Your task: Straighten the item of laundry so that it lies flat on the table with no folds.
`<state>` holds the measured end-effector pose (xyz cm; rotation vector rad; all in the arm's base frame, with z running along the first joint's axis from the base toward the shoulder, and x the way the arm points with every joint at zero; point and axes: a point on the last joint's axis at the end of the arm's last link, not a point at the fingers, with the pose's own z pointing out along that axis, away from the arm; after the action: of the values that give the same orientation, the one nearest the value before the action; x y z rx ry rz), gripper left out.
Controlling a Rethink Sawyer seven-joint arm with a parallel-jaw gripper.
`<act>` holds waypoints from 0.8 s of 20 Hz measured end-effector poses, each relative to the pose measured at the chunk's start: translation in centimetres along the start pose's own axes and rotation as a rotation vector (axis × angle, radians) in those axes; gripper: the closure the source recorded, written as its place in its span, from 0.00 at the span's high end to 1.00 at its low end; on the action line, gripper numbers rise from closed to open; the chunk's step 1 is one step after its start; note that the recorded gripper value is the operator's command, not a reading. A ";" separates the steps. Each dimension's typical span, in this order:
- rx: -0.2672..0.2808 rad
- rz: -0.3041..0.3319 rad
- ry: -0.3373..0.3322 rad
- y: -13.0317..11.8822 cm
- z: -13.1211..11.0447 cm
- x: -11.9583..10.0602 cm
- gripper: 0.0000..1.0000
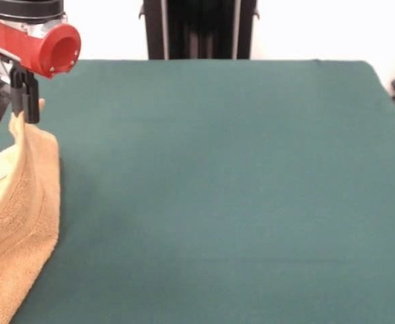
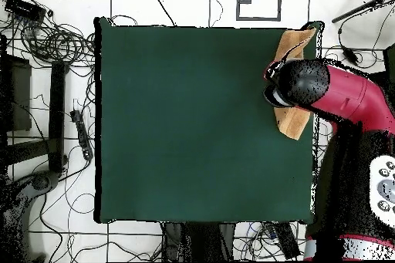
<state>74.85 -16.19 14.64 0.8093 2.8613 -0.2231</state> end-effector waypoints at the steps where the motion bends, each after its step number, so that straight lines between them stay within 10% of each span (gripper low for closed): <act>1: 0.000 0.000 0.003 0.0 0.0 0.2 0.00; 16: -0.022 -0.070 -0.015 4.5 0.2 3.9 0.00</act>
<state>73.99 -10.53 13.21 0.7013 2.8751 -0.2045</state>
